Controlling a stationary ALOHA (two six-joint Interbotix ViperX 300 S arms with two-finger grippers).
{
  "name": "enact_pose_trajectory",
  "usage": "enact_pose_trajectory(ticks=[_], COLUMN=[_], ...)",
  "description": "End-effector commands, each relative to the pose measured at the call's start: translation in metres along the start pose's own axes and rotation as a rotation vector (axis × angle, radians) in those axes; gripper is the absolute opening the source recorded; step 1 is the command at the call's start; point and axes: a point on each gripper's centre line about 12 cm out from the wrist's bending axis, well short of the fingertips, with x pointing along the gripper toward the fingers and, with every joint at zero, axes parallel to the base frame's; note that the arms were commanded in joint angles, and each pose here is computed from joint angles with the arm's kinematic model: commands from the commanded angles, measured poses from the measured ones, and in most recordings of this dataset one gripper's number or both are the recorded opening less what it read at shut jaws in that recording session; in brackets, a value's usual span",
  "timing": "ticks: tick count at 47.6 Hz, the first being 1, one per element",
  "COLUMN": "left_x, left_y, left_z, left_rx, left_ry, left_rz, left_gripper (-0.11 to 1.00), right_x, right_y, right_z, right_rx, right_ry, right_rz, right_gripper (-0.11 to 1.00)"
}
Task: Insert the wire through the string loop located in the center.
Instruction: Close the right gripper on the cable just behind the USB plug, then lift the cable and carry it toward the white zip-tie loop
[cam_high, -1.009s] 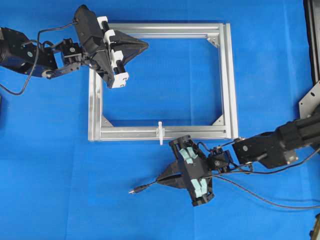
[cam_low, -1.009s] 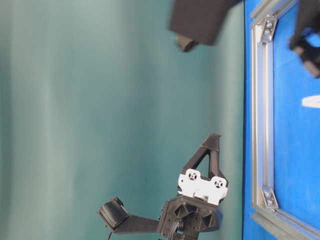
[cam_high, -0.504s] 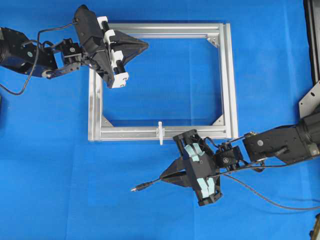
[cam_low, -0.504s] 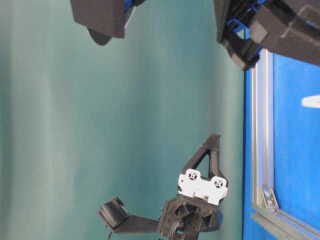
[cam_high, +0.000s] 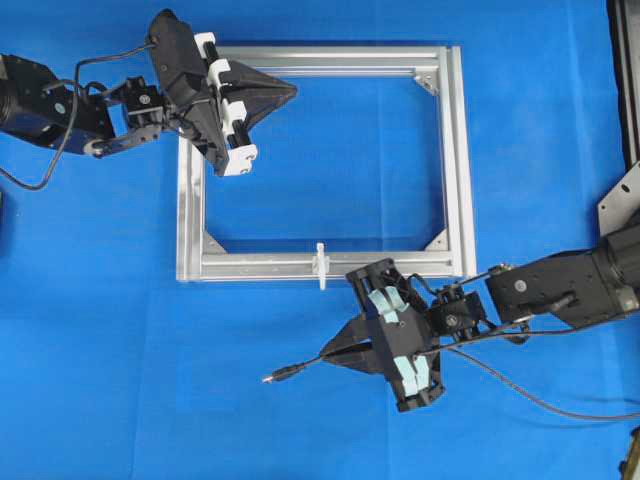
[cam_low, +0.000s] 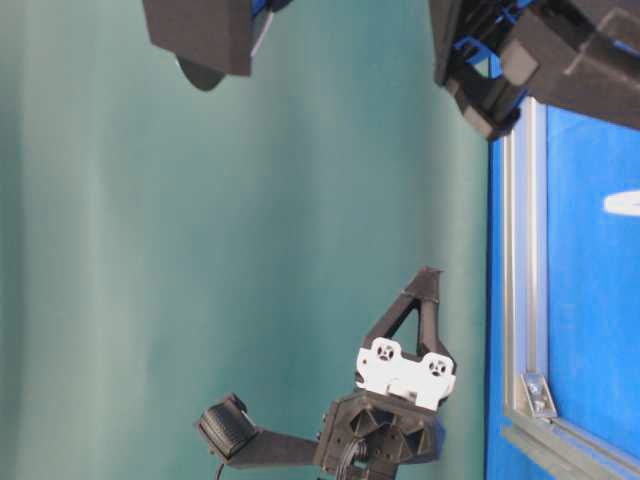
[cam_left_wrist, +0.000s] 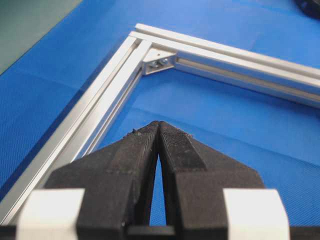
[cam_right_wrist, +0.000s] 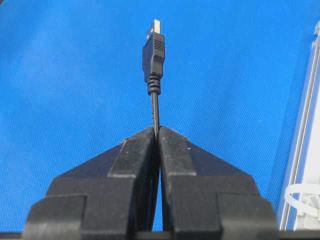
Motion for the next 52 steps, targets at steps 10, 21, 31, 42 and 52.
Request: enact_pose_trajectory(ticks=[10, 21, 31, 42, 52], left_x=[0.0, 0.0, -0.0003, 0.0, 0.0], left_y=[-0.0013, -0.0013, -0.0012, -0.0013, -0.0013], left_z=[0.0155, 0.0155, 0.015, 0.0155, 0.0155], left_rx=[0.0, 0.0, 0.0, 0.0, 0.0], left_ry=[-0.046, -0.046, -0.044, -0.046, -0.046], left_rz=[-0.005, -0.005, -0.005, -0.005, -0.005], left_gripper=[0.0, 0.0, 0.0, 0.0, 0.0], right_x=[-0.0046, -0.0042, -0.0042, -0.0046, -0.0044], right_y=[0.0028, 0.0028, 0.0028, 0.0029, 0.0028], right_z=[0.0164, 0.0161, 0.0161, 0.017, 0.016], right_rx=[-0.004, -0.004, -0.004, -0.004, -0.005], right_ry=[-0.049, -0.049, -0.049, -0.053, -0.052], right_rz=[0.007, 0.008, 0.008, 0.008, 0.008], right_gripper=[-0.02, -0.02, -0.02, -0.02, -0.02])
